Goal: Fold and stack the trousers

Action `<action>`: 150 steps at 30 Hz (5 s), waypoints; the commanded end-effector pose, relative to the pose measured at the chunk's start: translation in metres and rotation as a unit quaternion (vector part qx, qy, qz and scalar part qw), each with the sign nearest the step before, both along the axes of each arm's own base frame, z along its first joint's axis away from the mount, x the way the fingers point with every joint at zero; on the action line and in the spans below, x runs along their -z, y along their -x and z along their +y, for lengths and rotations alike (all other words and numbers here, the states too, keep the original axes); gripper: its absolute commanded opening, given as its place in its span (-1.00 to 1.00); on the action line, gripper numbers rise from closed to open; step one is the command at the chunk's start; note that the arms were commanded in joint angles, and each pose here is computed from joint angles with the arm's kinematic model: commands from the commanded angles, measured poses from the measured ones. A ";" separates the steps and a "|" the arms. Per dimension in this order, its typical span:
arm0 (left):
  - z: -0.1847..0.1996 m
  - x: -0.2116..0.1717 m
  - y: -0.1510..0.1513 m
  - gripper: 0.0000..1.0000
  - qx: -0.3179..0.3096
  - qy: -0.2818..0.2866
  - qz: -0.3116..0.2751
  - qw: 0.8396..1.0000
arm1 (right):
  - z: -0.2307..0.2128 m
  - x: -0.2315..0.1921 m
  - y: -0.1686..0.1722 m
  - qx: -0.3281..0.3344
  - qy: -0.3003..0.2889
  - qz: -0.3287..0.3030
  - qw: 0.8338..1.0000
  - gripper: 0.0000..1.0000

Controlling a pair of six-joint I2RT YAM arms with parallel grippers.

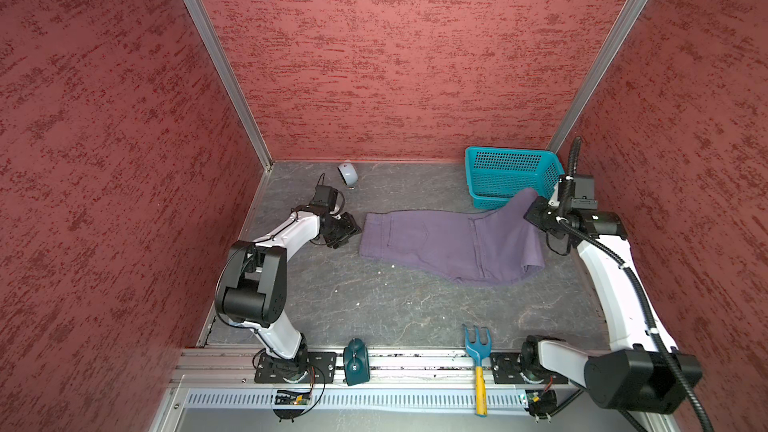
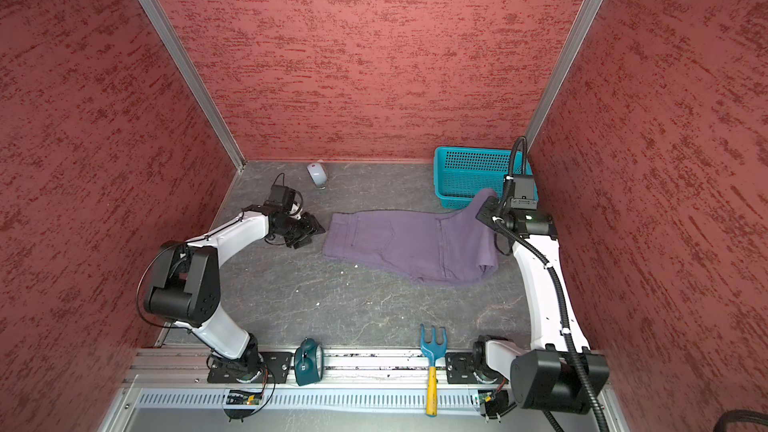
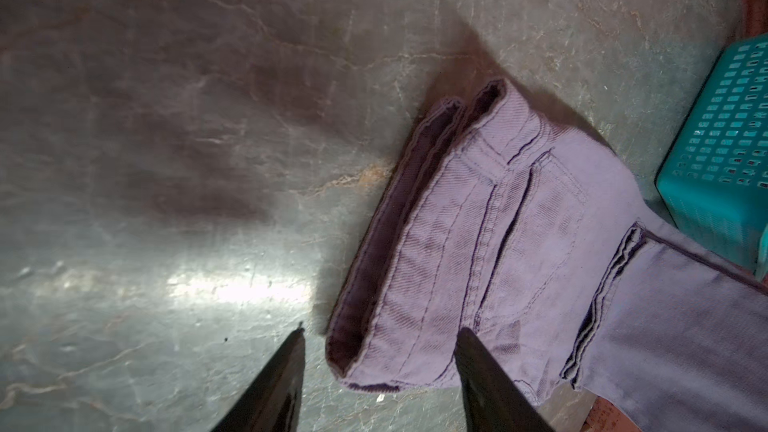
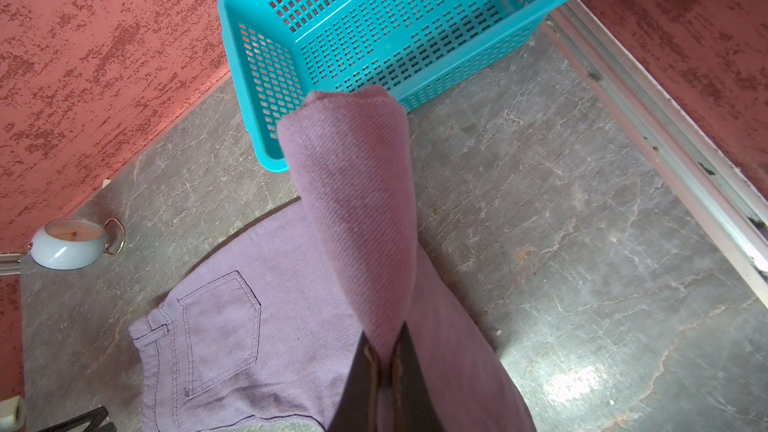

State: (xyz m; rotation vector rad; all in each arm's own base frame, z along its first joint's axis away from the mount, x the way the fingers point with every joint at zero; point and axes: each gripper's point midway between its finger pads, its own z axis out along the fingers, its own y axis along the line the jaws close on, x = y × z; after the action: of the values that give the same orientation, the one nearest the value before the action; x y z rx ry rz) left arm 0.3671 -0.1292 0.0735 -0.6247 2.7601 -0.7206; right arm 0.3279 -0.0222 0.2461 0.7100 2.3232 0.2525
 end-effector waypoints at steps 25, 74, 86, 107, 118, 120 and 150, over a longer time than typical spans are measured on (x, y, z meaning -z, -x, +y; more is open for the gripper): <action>0.016 0.064 0.012 -1.00 0.001 -0.089 0.088 0.992 | 0.003 0.033 0.002 -0.010 0.001 0.014 1.000 -1.00; -0.225 -0.009 0.031 0.05 0.282 -0.009 -0.075 0.956 | 0.039 0.186 0.032 -0.055 -0.113 0.098 0.987 -1.00; -0.244 0.025 0.048 0.14 0.306 -0.033 -0.045 0.950 | 0.016 0.234 0.042 0.006 -0.121 0.156 0.980 -1.00; -0.239 0.057 0.040 -0.21 0.283 -0.073 -0.009 0.956 | 0.017 0.128 0.018 -0.010 -0.115 0.014 0.993 -1.00; -0.252 0.040 0.029 -0.67 0.269 -0.063 -0.020 0.961 | 0.011 0.118 0.021 0.007 -0.103 -0.002 0.995 -1.00; -0.253 0.036 0.026 -0.70 0.267 -0.067 -0.022 0.961 | 0.012 0.120 0.022 0.007 -0.105 0.000 0.994 -1.00; -0.186 0.004 0.038 -1.00 0.191 -0.083 0.034 0.977 | 0.008 0.141 0.032 0.010 -0.088 0.018 0.996 -1.00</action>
State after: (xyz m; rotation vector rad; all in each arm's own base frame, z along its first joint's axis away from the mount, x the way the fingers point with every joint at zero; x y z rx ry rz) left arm 0.3237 -0.3274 0.0700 -0.0224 2.9956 -0.5511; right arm 0.2931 -0.0093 0.1033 0.8364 2.3630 0.4721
